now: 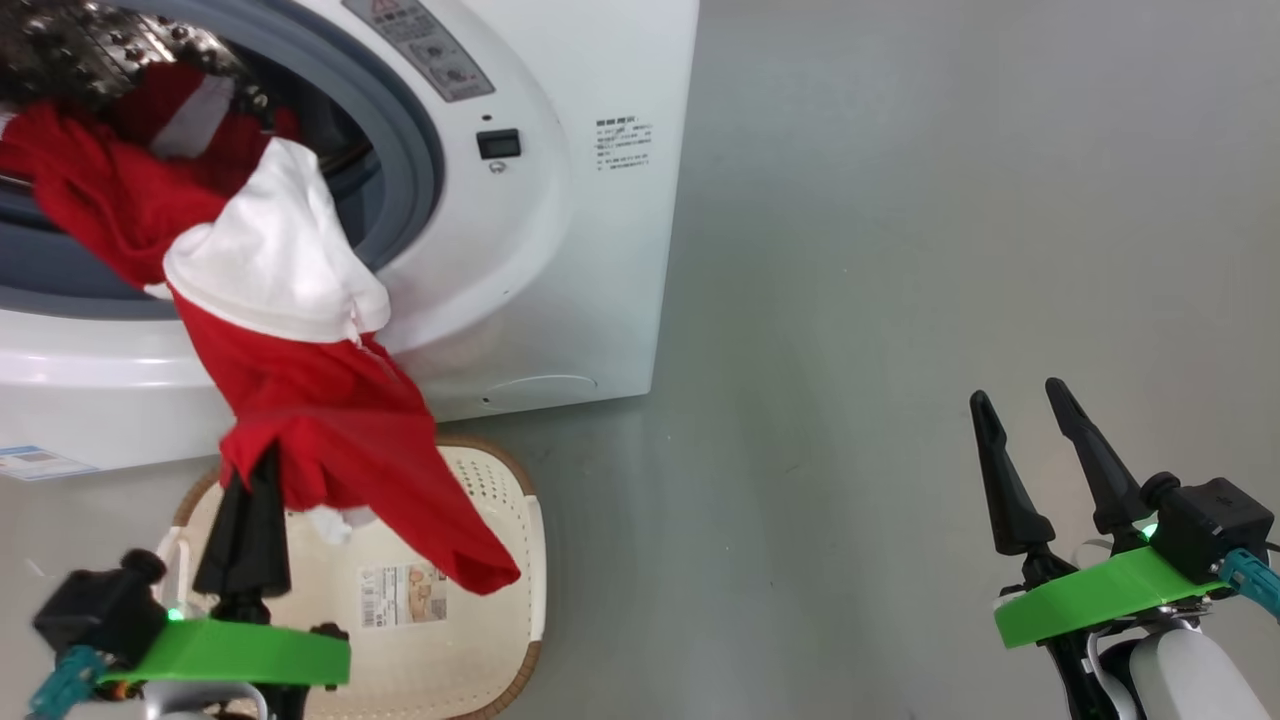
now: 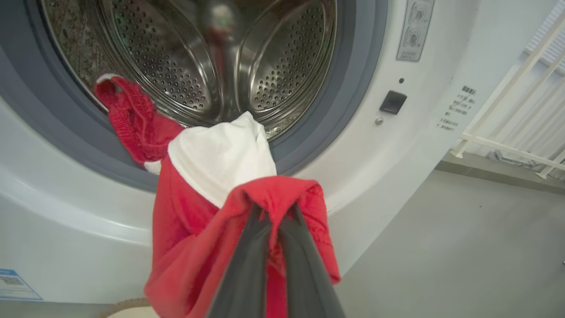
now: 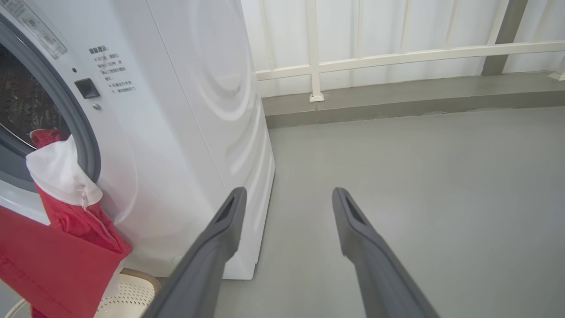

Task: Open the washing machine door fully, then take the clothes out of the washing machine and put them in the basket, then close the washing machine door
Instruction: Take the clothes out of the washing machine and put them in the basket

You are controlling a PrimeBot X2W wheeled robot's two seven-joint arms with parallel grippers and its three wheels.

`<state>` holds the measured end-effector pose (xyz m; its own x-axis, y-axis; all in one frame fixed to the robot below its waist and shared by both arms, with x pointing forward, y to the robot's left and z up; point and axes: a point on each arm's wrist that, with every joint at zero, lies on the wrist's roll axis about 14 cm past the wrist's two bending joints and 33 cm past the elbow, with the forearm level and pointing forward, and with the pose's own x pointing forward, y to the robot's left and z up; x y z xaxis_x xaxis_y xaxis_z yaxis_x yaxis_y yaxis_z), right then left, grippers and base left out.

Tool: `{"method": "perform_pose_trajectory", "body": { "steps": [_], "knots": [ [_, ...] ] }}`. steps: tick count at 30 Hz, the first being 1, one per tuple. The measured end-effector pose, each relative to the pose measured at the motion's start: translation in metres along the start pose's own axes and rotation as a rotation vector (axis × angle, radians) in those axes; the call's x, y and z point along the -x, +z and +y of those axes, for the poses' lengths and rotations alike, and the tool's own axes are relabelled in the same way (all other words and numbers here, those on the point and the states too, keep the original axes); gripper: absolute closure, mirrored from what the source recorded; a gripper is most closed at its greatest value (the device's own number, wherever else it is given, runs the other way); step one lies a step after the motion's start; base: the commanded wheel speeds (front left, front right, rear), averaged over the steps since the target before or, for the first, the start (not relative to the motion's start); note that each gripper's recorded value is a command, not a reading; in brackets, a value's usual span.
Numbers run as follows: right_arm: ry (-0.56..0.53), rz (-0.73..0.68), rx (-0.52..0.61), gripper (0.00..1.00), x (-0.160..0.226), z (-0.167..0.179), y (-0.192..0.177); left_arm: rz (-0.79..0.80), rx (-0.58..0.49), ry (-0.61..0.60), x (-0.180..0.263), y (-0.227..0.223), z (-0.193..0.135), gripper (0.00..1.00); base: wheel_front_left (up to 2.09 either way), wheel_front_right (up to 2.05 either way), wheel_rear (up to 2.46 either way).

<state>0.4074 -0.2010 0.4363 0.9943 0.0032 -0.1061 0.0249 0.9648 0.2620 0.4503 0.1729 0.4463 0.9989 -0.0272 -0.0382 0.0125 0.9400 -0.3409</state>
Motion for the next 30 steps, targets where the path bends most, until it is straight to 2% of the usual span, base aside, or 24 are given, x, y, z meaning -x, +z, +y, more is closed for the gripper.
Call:
{"method": "perform_pose_trajectory", "body": {
  "steps": [18, 30],
  "knots": [
    [-0.02, 0.039, 0.01, 0.0, -0.012, -0.009, -0.016, 0.426, -0.025, 0.098, 0.013, -0.131, 0.033, 1.0, 0.0, 0.0, 0.0],
    [-0.04, 0.067, 0.025, 0.0, -0.029, -0.02, -0.03, 0.609, -0.054, 0.124, 0.004, -0.187, 0.051, 1.0, 0.0, 0.0, 0.0]
  ]
}}
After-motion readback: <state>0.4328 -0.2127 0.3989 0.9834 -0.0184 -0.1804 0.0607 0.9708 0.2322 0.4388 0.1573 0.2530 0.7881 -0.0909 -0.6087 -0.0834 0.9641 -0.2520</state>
